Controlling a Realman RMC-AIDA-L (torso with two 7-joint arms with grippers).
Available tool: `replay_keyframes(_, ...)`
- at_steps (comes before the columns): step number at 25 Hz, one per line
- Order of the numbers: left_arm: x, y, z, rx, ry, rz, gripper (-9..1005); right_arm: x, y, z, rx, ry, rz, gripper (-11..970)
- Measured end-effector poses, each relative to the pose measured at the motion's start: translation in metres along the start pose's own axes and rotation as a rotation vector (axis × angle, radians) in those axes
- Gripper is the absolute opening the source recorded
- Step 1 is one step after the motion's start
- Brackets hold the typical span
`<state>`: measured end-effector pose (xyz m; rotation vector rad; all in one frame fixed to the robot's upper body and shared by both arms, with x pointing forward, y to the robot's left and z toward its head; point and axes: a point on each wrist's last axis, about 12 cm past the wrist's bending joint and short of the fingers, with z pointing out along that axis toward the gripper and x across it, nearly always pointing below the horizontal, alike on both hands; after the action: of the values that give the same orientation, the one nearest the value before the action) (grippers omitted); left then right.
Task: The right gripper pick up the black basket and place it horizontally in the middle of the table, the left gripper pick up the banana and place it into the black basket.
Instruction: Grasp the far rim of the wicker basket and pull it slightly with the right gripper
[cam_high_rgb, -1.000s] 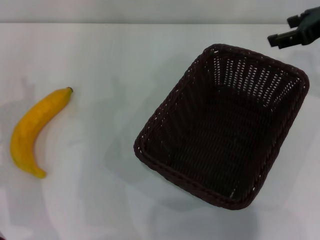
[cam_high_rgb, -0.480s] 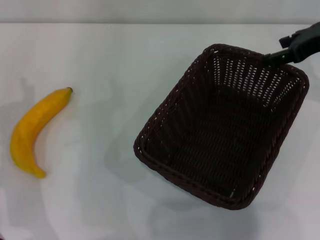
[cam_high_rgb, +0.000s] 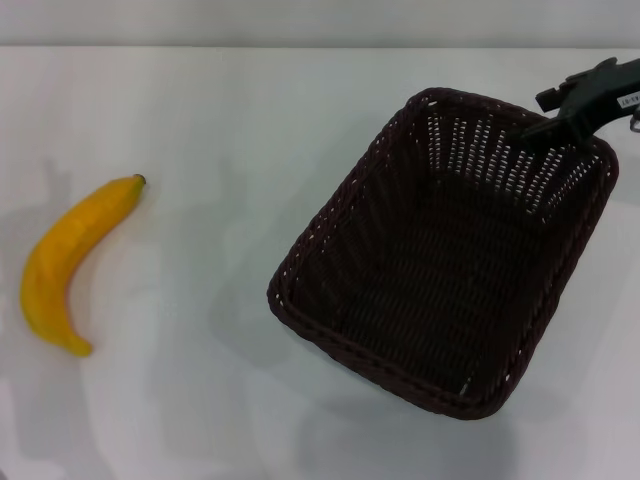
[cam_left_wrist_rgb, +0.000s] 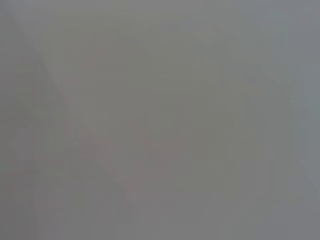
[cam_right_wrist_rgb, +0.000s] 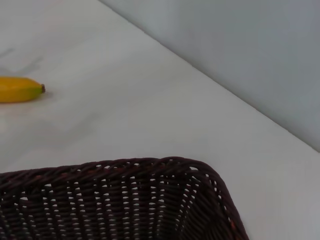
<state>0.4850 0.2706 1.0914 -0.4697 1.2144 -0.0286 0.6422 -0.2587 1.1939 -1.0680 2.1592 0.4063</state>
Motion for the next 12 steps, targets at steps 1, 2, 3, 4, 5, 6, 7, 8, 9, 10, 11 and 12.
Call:
replay_keyframes(1, 0.0, 0.0, 0.0, 0.001, 0.001, 0.0, 889, 0.0, 0.0, 0.0, -0.002, 0.0, -0.005, 732)
replay_keyframes(2, 0.0, 0.0, 0.0, 0.002, 0.002, 0.0, 889, 0.0, 0.0, 0.0, -0.002, 0.0, -0.005, 732)
replay_keyframes(3, 0.001, -0.001, -0.001, 0.004, 0.004, -0.001, 889, -0.001, -0.001, 0.002, -0.007, 0.001, -0.021, 732)
replay_keyframes(4, 0.001, -0.001, -0.001, 0.004, 0.004, -0.001, 889, -0.002, -0.001, 0.002, -0.009, 0.002, -0.026, 732)
replay_keyframes(5, 0.001, -0.001, -0.001, 0.005, 0.005, -0.001, 889, -0.002, -0.001, 0.003, -0.011, 0.003, -0.032, 732)
replay_keyframes(6, 0.001, -0.001, -0.001, 0.006, 0.005, 0.0, 889, -0.002, -0.001, 0.004, -0.012, 0.004, -0.036, 732)
replay_keyframes(7, 0.001, -0.001, -0.001, 0.006, 0.006, 0.0, 889, -0.002, -0.002, 0.005, -0.013, 0.004, -0.043, 732)
replay_keyframes(8, 0.001, -0.001, -0.002, 0.006, 0.006, 0.0, 890, -0.002, -0.002, 0.006, -0.012, 0.005, -0.048, 731)
replay_keyframes(9, 0.001, -0.001, -0.002, 0.006, 0.007, 0.001, 890, -0.002, -0.003, 0.007, -0.012, 0.005, -0.054, 731)
replay_keyframes(10, 0.001, -0.001, -0.002, 0.006, 0.007, 0.001, 890, -0.003, -0.004, 0.009, -0.013, 0.009, -0.057, 731)
replay_keyframes(11, 0.001, -0.001, -0.002, 0.006, 0.007, 0.001, 890, -0.003, -0.005, 0.01, -0.013, 0.01, -0.058, 731)
replay_keyframes(12, 0.002, -0.001, -0.002, 0.007, 0.008, 0.001, 890, -0.002, -0.006, 0.011, -0.013, 0.012, -0.058, 731)
